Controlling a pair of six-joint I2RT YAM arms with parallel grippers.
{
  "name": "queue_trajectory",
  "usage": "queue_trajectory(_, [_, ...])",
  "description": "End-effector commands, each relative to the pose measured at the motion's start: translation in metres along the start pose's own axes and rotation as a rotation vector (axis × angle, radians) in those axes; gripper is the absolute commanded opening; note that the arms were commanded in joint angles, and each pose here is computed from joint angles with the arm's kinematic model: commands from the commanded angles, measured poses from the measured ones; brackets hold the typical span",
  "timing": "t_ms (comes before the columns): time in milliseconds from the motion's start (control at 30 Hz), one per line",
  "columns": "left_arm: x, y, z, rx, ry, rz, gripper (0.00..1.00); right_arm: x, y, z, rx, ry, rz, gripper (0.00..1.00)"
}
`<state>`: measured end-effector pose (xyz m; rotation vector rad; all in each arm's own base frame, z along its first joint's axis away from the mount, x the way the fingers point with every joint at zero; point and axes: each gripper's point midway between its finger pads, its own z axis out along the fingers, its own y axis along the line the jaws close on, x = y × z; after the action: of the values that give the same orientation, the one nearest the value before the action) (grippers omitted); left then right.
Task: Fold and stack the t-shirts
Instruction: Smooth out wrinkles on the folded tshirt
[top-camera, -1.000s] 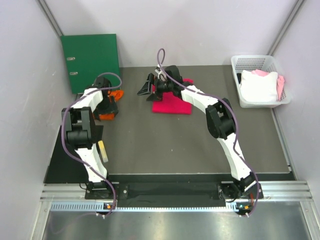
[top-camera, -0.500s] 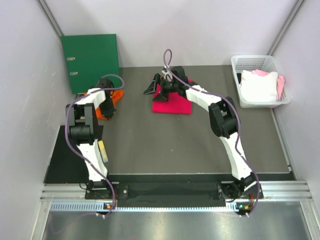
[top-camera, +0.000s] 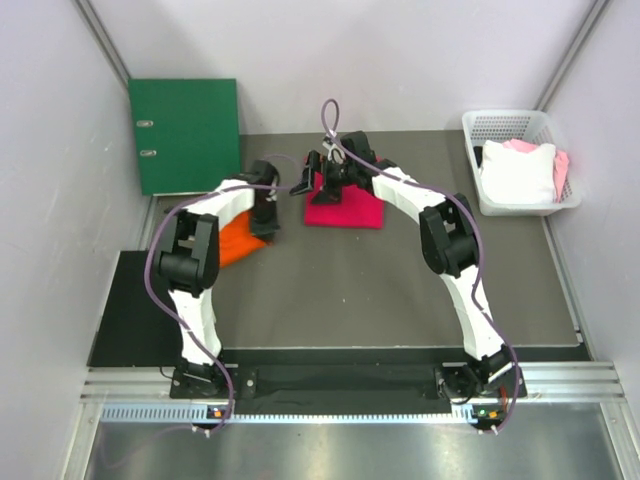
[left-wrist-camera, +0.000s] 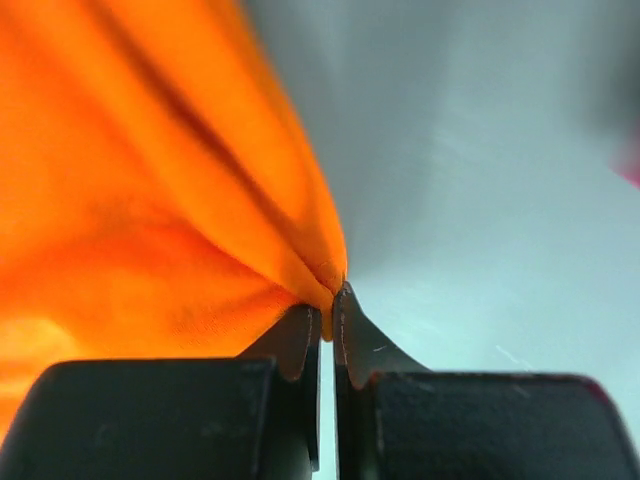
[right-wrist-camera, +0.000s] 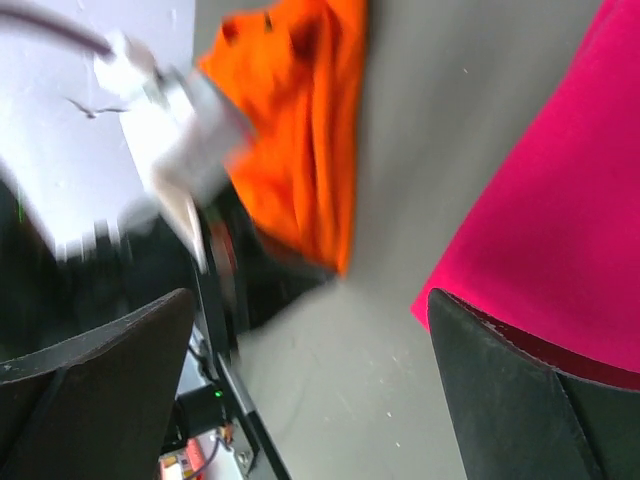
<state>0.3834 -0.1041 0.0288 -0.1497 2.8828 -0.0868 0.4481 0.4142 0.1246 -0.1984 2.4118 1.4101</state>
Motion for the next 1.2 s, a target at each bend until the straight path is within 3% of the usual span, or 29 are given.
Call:
queue_trajectory(0, [0.024,-0.051,-0.017,0.086,0.082,0.096,0.0,-0.025,0.038,-0.034,-0.011,-0.068,-0.124,1.0])
queue_trajectory(300, [0.049,-0.047,-0.047,0.077,0.182,0.148,0.0,-0.019,0.028,-0.035,-0.002,-0.057,-0.101,1.0])
queue_trajectory(667, [0.125,-0.037,-0.059,0.151,0.384,0.16,0.01,-0.022,0.019,-0.034,0.007,-0.039,-0.089,1.0])
queue_trajectory(733, [0.131,-0.04,-0.064,0.153,0.384,0.191,0.27,-0.022,0.017,-0.033,0.014,-0.031,-0.09,1.0])
queue_trajectory(800, [0.121,-0.044,-0.074,0.156,0.312,0.204,0.62,-0.022,0.018,-0.034,0.014,-0.026,-0.097,1.0])
queue_trajectory(900, [0.081,-0.045,-0.098,0.13,0.116,0.182,0.85,-0.014,0.018,-0.037,0.018,0.001,-0.102,1.0])
queue_trajectory(1000, [0.039,-0.039,-0.12,0.099,-0.071,0.129,0.92,-0.002,0.019,-0.041,0.026,0.028,-0.108,1.0])
queue_trajectory(1067, [0.021,-0.034,-0.124,0.105,-0.121,0.072,0.98,0.008,0.016,-0.041,0.03,0.05,-0.102,1.0])
queue_trajectory(1167, [-0.007,-0.01,-0.115,0.128,-0.139,-0.061,0.98,0.016,0.019,-0.038,0.029,0.067,-0.101,0.98])
